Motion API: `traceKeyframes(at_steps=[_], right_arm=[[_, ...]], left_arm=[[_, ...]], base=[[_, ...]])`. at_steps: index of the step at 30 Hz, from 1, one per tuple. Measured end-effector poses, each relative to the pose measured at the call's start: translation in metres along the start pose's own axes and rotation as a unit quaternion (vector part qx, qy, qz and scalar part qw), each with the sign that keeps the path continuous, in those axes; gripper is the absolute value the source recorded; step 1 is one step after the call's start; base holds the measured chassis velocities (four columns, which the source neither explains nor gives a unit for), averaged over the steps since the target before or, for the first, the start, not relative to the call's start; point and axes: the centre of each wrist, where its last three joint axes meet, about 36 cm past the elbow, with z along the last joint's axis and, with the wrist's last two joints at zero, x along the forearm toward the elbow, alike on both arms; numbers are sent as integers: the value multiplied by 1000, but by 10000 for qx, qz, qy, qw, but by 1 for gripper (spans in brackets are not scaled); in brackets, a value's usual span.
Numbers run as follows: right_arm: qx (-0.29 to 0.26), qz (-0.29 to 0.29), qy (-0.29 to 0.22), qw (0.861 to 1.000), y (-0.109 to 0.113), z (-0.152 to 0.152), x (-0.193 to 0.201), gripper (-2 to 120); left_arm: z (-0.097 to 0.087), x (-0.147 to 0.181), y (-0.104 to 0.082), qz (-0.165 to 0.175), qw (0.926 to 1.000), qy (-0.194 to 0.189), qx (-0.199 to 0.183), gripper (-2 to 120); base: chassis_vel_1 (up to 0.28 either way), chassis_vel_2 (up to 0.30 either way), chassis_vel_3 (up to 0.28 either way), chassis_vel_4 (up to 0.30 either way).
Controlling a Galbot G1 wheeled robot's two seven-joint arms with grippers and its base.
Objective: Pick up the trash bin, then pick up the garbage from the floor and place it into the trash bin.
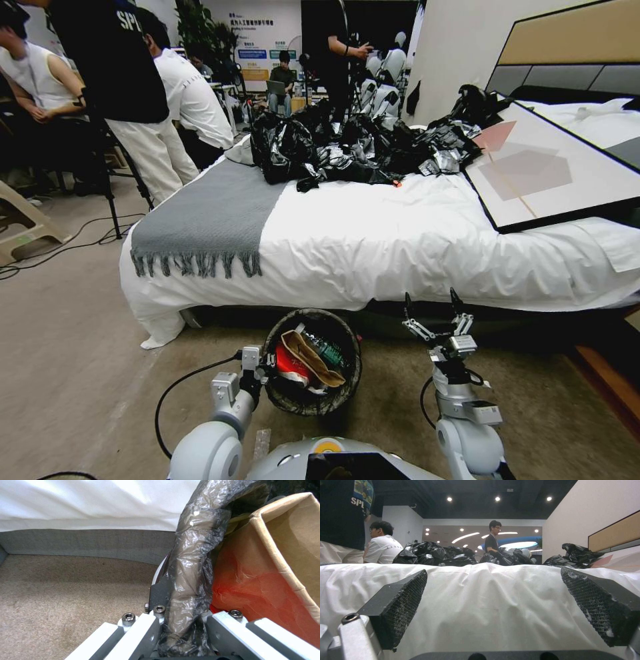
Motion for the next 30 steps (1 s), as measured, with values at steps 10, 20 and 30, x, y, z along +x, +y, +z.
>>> traceKeyframes(at_steps=[10, 20, 30], right_arm=[[-13, -2, -27, 10000, -1, 3, -4, 100], [-17, -5, -31, 10000, -2, 5, -6, 100], [-4, -42, -23, 10000, -3, 5, -8, 100]], left_arm=[[-3, 1, 2, -57, 10000, -75, 3, 0], [-4, 2, 2, -67, 9999, -91, -11, 0], [-6, 5, 1, -70, 9999, -110, -25, 0]], base=[[19, 18, 20, 19], [92, 102, 93, 95], [120, 122, 121, 127]])
